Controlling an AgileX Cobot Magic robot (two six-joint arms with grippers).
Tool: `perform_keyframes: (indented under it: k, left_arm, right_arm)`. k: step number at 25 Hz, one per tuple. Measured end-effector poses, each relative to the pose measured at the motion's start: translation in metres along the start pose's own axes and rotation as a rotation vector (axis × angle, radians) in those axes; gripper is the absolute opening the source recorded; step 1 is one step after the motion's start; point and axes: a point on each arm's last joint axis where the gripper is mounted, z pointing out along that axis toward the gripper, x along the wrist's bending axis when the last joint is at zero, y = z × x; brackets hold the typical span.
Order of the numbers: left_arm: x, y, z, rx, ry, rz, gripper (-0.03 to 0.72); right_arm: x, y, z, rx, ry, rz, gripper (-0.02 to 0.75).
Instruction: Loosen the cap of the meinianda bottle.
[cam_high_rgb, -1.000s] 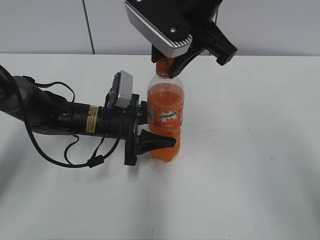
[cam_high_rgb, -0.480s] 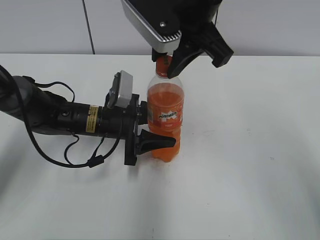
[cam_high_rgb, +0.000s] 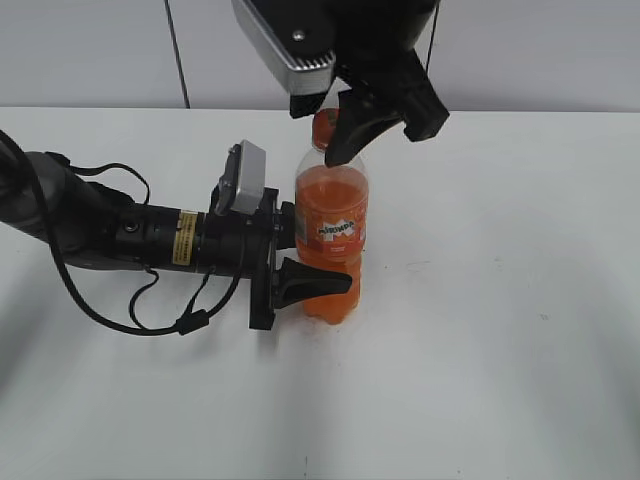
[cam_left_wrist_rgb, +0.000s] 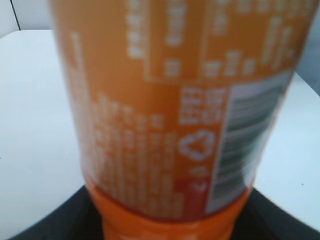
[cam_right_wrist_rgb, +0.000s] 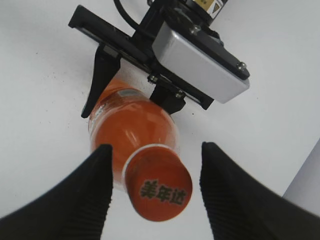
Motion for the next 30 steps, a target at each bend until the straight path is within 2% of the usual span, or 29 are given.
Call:
perform_keyframes:
  k: [5,8,12,20,23,25,30]
  left_arm:
    - [0.0,0.0,0.0,0.0,0.0,0.0,0.395]
    - [0.0,0.0,0.0,0.001,0.0,-0.001,0.395]
    - [0.0,0.0,0.0,0.002,0.001,-0.001,0.395]
    - [0.0,0.0,0.0,0.002,0.003,-0.004,0.395]
    - [0.0,0.0,0.0,0.002,0.003,-0.004,0.395]
    - [0.0,0.0,0.0,0.001,0.004,-0.004,0.395]
    - [0.0,0.0,0.0,0.002,0.004,-0.004,0.395]
  right_arm:
    - [-0.001,0.007,-0.013,-0.053,-0.032,0.164,0.428]
    - [-0.001,0.014,-0.032,-0.105,-0.073,0.331,0.429]
    - [-0.002,0.017,-0.041,-0.138,-0.078,0.61,0.429]
    - [-0.003,0.011,-0.042,-0.12,-0.064,1.495,0.429]
    - [-0.003,0.01,-0.042,-0.125,-0.057,1.756,0.429]
    - [-0.003,0.009,-0.042,-0.119,-0.066,1.862,0.429]
    - [-0.003,0.002,-0.042,-0.073,-0.138,1.983,0.451]
